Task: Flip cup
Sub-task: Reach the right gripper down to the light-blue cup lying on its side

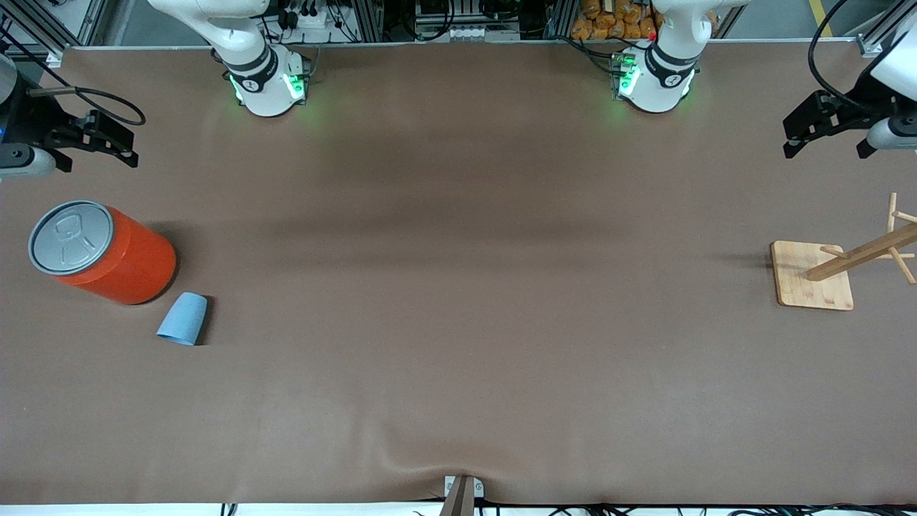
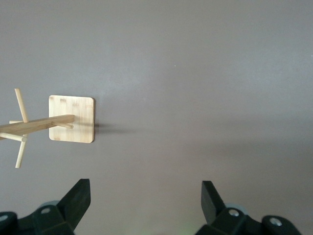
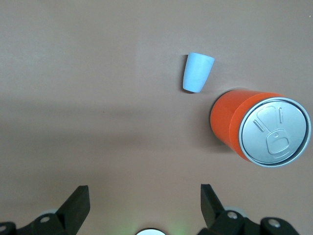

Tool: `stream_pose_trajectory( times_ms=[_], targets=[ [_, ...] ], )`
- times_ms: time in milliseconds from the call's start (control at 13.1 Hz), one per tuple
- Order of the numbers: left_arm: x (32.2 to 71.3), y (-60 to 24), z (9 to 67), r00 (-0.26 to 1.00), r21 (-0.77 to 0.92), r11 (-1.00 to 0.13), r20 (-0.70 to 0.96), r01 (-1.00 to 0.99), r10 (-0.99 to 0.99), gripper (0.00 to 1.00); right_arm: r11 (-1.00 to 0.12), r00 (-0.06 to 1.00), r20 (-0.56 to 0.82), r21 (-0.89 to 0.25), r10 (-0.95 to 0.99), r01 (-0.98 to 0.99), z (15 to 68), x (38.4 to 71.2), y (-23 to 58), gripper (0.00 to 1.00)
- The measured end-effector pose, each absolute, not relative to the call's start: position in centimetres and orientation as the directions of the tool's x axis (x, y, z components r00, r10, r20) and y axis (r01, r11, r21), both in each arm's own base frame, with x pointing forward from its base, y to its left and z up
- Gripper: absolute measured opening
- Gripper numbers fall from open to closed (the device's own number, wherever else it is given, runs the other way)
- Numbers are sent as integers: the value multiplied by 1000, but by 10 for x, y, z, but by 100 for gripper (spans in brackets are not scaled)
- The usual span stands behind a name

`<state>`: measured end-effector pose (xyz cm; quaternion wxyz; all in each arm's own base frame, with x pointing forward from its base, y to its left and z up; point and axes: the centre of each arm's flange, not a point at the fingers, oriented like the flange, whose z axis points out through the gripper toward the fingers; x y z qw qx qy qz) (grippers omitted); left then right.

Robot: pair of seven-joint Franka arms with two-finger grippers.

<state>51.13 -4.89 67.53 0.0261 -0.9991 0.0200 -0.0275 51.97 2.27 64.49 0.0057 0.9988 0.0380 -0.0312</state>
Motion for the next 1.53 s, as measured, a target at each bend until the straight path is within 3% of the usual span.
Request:
stream_pose_trajectory(
  times_ms=[382,611,992,1527],
  targets=[
    [511,-48,676,998,-36,-999,52,-35,-37,100,-998,997,-58,5,60,60,643,534,13,100],
    [512,-48,674,998,-35,-999,45,-36,-38,100,-1000,994,-105,-2,21,21,613,553,-10,100],
    [515,-49,669,999,-33,-999,32,-40,-41,100,-999,990,-134,-16,-48,-50,501,606,-62,100],
    [519,-48,663,999,-30,-999,20,-39,-40,100,-999,995,-93,37,-32,-29,357,648,-80,100]
  ],
)
